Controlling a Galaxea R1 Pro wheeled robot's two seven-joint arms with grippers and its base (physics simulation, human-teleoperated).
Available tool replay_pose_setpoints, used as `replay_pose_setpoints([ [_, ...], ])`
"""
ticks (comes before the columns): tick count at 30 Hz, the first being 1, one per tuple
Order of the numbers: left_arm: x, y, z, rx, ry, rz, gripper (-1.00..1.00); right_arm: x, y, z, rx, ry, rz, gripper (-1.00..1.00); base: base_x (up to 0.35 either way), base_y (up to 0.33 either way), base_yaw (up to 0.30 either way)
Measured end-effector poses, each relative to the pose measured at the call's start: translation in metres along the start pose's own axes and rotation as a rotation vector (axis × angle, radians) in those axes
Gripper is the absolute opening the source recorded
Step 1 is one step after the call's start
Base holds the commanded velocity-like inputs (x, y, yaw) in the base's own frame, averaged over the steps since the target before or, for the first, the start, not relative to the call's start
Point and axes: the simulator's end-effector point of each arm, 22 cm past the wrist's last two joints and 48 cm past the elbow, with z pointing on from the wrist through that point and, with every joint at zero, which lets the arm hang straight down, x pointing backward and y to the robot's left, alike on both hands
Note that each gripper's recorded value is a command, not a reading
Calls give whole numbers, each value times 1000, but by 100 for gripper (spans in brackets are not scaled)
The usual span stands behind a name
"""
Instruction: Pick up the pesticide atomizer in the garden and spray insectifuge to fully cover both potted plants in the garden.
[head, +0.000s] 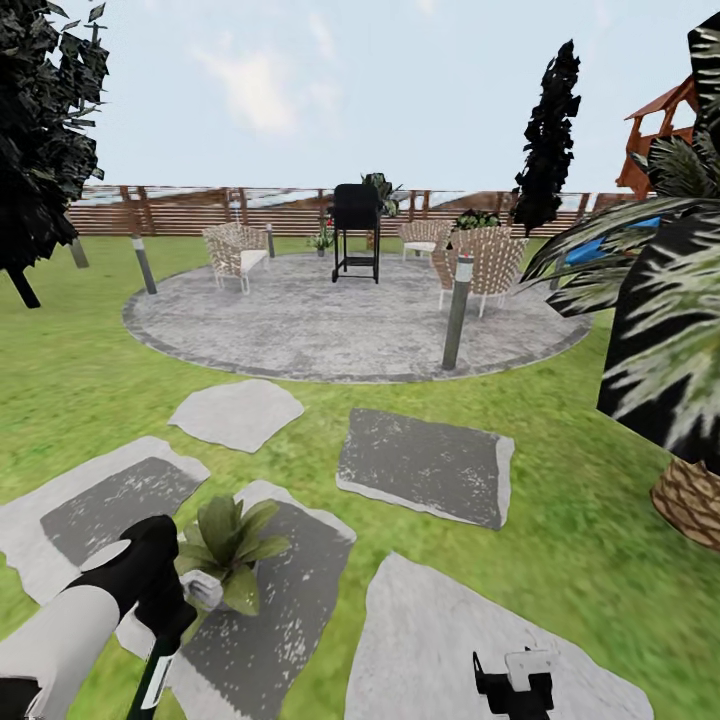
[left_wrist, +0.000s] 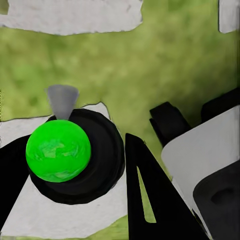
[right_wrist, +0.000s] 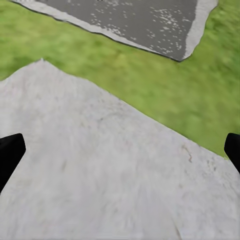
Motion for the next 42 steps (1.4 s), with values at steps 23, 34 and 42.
replay_pose_setpoints([
  [23,-45,-14,-38,-16,-71,65,-100,0,-2,0,3,0,0,100,33,0,0],
  [34,-16,-17,-9,7,24,55,-100,0,-2,0,3,0,0,100,0,0,0],
  [42,-27,-24,-17,25,0,58,-100,0,-2,0,3,1,0,100,0,0,0],
])
